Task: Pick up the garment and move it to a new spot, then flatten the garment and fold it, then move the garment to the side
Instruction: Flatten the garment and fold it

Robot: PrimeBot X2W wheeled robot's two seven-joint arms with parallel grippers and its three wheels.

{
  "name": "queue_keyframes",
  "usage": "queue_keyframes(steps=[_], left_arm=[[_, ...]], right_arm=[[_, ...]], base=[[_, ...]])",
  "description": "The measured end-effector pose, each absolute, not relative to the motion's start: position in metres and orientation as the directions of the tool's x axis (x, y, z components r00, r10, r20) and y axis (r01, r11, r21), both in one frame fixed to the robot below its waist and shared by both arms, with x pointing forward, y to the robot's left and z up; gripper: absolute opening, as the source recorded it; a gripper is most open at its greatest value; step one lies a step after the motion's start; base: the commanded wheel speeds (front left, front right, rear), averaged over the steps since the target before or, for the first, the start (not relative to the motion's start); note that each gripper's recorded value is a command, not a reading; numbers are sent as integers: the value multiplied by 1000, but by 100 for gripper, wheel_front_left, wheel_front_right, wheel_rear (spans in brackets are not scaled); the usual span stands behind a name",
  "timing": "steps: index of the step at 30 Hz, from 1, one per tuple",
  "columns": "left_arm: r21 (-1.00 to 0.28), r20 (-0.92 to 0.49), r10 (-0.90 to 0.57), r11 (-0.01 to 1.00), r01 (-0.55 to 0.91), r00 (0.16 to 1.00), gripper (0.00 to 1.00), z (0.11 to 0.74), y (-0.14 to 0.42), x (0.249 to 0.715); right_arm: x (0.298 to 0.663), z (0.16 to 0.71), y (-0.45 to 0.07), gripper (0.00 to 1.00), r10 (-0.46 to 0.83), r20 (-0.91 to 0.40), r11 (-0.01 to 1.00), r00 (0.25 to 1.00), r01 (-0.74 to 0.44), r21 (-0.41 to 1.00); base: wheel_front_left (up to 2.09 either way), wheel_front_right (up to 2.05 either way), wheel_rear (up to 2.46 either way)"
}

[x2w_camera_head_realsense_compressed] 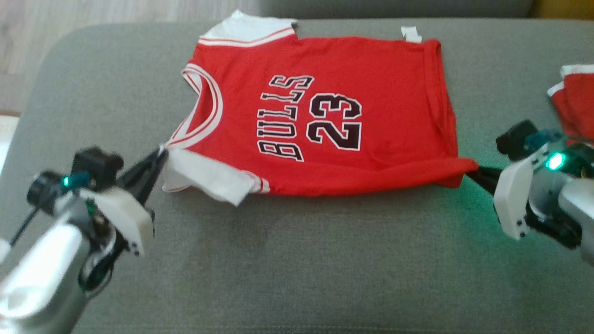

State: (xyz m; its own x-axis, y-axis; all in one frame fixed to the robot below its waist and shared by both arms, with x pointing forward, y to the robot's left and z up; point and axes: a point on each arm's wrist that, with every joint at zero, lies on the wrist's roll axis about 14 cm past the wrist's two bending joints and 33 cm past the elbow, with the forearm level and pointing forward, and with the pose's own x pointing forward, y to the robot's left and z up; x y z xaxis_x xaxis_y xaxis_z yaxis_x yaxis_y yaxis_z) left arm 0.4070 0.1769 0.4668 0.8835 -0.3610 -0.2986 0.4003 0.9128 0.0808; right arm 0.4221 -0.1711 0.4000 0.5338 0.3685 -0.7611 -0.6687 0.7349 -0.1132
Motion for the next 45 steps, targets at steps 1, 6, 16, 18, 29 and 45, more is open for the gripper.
queue_keyframes(steps=[1, 6, 16, 18, 29, 45], left_arm=[[89, -309, -357, 912, 401, 881, 0, 465, 178, 413], [126, -339, -351, 903, 412, 873, 0, 462, 181, 442], [178, -360, -332, 893, 414, 872, 0, 459, 185, 484], [187, -359, -334, 889, 418, 872, 0, 458, 182, 491], [258, -376, -349, 851, 458, 859, 0, 453, 170, 527], [14, 97, -193, 981, 192, 976, 100, 561, 169, 527]], right_arm=[[426, 399, -170, 0, 369, -760, 746, 535, -658, -101], [443, 393, -172, 0, 357, -764, 761, 538, -641, -96], [468, 388, -170, 0, 345, -758, 775, 554, -624, -104], [472, 388, -171, 0, 342, -757, 776, 556, -622, -106], [491, 388, -165, 2, 346, -748, 767, 566, -630, -122], [549, 503, -141, 100, 380, -146, 917, 914, -350, 192]], base=[[0, 0, 0], [0, 0, 0], [0, 0, 0], [0, 0, 0], [0, 0, 0], [0, 0, 0]])
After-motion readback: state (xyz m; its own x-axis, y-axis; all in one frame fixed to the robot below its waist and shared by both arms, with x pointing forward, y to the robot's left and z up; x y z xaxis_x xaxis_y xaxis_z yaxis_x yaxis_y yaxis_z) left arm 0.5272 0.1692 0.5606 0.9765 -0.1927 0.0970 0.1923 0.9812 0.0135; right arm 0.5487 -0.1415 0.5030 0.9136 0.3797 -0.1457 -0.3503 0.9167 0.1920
